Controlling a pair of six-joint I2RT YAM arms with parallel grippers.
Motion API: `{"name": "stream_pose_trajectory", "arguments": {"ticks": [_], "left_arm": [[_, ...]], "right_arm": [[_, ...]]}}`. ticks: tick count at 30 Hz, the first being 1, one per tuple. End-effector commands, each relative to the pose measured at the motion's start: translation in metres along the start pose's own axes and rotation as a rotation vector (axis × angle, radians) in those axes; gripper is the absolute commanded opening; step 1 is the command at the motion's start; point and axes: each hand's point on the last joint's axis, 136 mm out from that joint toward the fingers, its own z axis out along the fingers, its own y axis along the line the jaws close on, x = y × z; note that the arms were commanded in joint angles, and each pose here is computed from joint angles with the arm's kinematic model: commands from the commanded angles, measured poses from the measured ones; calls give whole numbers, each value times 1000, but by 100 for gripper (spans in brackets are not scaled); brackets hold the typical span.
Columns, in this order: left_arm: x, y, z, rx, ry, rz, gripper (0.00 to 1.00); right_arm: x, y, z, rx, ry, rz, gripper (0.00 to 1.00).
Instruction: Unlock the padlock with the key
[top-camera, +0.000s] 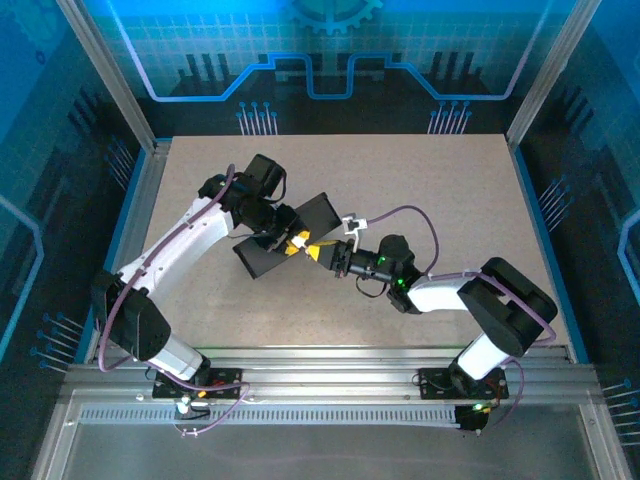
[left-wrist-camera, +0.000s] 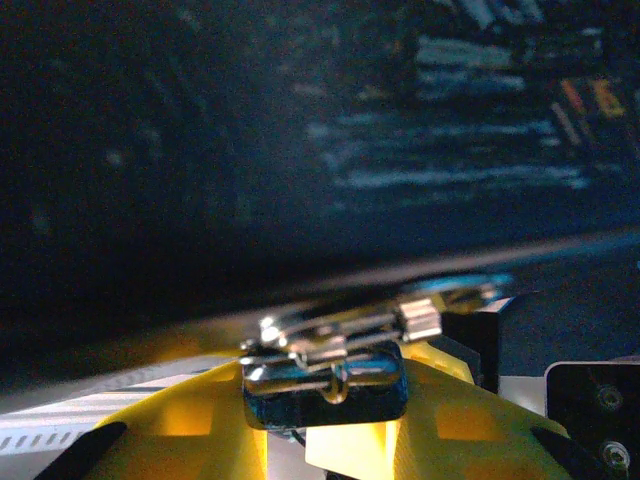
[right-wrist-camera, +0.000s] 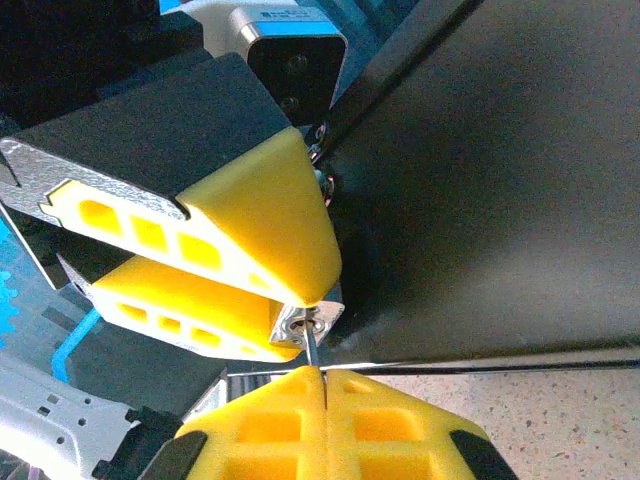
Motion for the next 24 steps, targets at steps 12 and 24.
{"name": "stream_pose_trajectory", "arguments": {"ticks": [12,24], "left_arm": [[23,-11,-17,16,80,59,0],[25,-5,-15,-4,94,65,0]], "right_arm": [[-23,11,21,2,-121,-38,0],[-34,14,23,11,-145,-60,0]]}}
